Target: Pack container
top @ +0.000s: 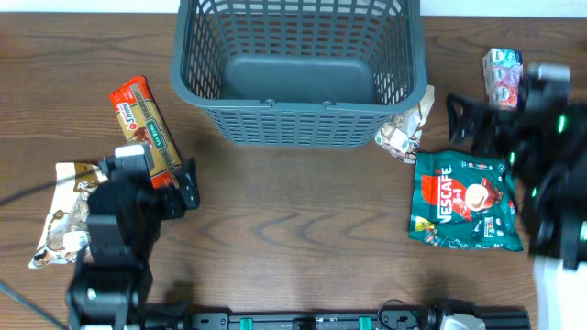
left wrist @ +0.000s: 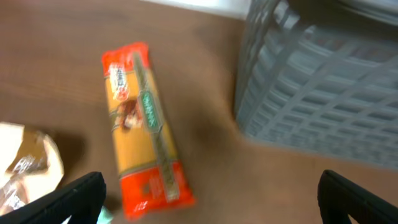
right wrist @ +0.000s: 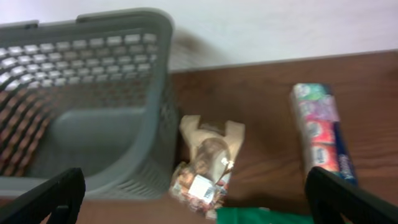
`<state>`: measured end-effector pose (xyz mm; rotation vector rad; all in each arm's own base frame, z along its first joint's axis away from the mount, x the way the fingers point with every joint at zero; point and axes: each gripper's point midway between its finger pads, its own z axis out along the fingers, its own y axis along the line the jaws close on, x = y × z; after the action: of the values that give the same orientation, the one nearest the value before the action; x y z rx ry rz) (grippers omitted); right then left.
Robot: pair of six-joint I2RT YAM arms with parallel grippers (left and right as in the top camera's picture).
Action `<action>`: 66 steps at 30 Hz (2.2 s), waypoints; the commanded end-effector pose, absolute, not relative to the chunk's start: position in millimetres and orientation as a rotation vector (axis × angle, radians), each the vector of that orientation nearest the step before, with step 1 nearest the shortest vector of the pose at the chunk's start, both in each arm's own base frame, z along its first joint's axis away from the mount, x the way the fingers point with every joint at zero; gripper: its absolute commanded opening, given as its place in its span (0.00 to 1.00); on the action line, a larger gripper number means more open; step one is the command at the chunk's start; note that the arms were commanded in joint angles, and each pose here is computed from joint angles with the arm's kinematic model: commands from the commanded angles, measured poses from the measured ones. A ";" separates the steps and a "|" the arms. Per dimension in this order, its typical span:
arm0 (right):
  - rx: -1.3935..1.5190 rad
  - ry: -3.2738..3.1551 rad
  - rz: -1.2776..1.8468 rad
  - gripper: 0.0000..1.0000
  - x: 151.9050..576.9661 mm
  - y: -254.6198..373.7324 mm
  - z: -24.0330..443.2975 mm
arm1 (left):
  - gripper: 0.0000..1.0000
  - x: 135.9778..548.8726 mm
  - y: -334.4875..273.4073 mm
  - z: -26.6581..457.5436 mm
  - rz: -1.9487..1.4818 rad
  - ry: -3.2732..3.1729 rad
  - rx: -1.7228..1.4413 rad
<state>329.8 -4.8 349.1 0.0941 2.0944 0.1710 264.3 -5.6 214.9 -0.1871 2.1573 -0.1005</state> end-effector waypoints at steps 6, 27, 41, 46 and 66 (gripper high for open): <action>0.060 2.128 0.216 0.45 388.8 -6.9 366.9 | 0.99 275.6 23.7 245.6 -0.017 2.264 -0.311; 0.079 2.339 0.304 0.01 473.2 -12.5 249.7 | 0.99 270.6 29.3 241.0 -0.004 2.291 -0.339; -0.153 2.258 0.517 0.01 471.4 24.9 265.2 | 0.99 266.9 29.2 237.2 -0.001 2.312 -0.343; -0.199 2.241 0.562 0.01 469.2 32.5 268.2 | 0.99 266.9 29.2 237.2 -0.001 2.312 -0.342; -0.352 2.187 0.681 0.01 460.9 64.0 275.8 | 0.99 266.8 29.2 237.1 0.001 2.314 -0.338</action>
<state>464.4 42.1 268.0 -0.2628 2.2255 0.6060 265.9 25.3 230.5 -0.3333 2.3286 -0.0188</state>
